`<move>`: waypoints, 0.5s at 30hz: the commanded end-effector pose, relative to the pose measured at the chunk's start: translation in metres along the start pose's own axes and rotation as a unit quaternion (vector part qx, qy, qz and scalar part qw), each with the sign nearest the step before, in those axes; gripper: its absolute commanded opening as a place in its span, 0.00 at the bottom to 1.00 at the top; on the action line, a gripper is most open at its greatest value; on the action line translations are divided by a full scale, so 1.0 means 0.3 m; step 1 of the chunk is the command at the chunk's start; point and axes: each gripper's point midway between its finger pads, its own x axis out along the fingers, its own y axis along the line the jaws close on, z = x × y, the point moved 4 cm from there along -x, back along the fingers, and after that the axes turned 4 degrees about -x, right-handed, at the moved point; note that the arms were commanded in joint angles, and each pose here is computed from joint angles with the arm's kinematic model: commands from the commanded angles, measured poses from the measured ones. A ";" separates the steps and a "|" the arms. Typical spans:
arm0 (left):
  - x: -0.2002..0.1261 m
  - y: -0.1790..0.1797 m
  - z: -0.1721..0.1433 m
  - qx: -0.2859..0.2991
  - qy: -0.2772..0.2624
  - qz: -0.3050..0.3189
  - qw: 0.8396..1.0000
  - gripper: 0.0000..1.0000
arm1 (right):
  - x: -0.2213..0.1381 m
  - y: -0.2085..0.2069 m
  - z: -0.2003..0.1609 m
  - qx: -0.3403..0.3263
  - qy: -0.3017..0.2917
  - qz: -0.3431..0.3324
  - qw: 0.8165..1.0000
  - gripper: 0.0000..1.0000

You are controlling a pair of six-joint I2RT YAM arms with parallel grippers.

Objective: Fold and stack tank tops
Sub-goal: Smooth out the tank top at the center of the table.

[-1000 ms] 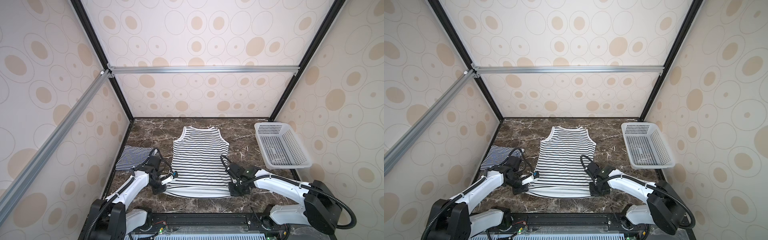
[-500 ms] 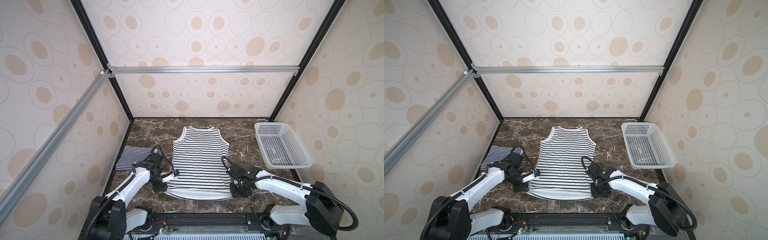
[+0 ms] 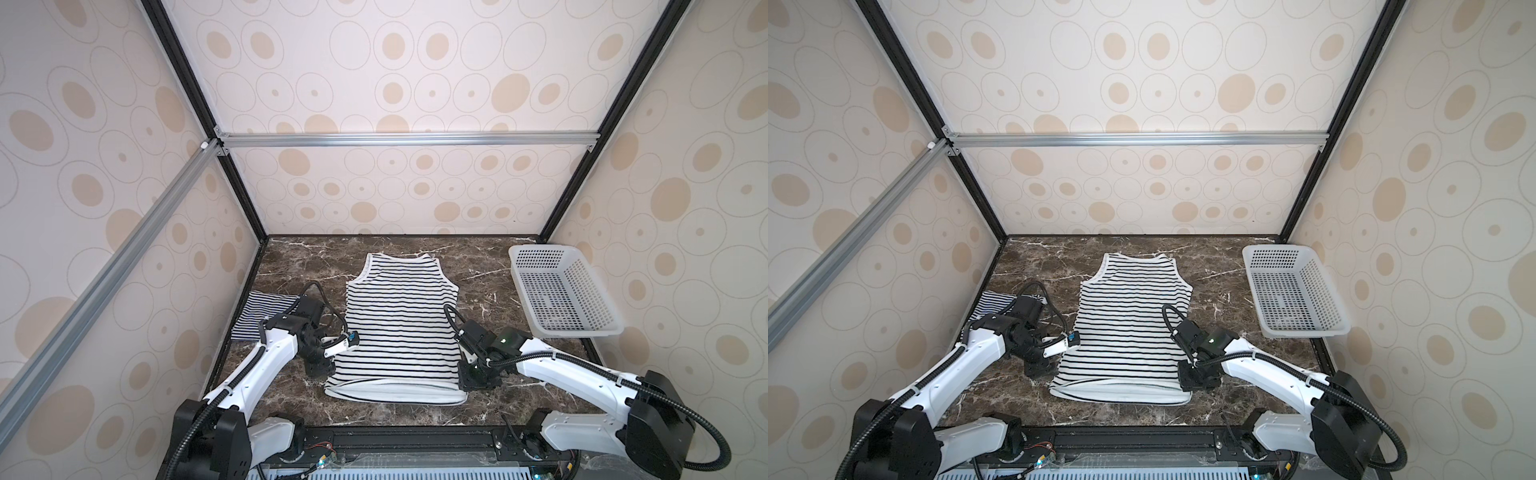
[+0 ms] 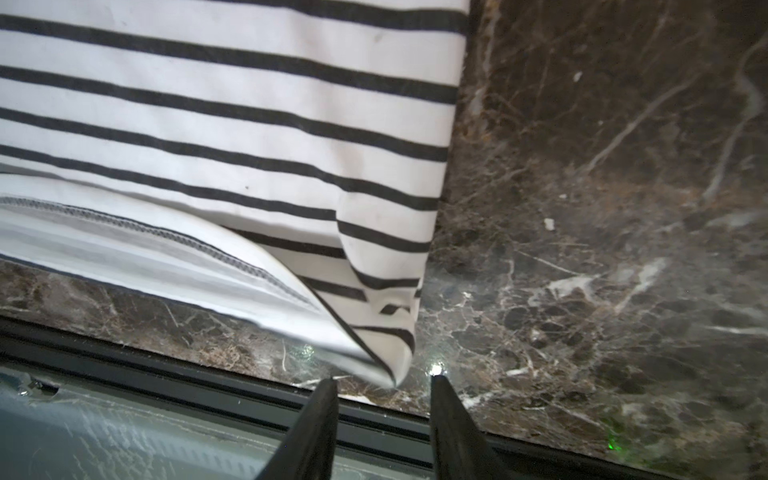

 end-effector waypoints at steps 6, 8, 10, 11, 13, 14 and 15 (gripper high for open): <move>0.016 0.008 0.168 -0.010 -0.052 -0.067 0.996 0.59 | -0.015 0.034 0.003 -0.014 0.000 0.027 1.000 0.40; 0.036 -0.006 0.208 -0.002 -0.061 -0.087 0.994 0.59 | 0.002 0.082 0.023 -0.016 -0.001 0.069 0.997 0.40; 0.066 -0.018 0.240 0.006 -0.058 -0.100 0.993 0.59 | 0.019 0.109 0.043 -0.017 -0.001 0.087 0.996 0.40; 0.079 -0.023 0.252 0.008 -0.058 -0.104 0.993 0.59 | 0.024 0.115 0.052 -0.019 -0.002 0.088 0.996 0.40; 0.107 -0.041 0.276 0.011 -0.065 -0.114 0.991 0.59 | 0.034 0.125 0.070 -0.024 -0.003 0.088 0.996 0.40; 0.120 -0.051 0.284 0.013 -0.067 -0.117 0.991 0.60 | 0.039 0.132 0.077 -0.026 -0.003 0.091 0.996 0.41; 0.135 -0.064 0.291 0.018 -0.067 -0.119 0.990 0.60 | 0.047 0.140 0.084 -0.027 -0.002 0.095 0.995 0.41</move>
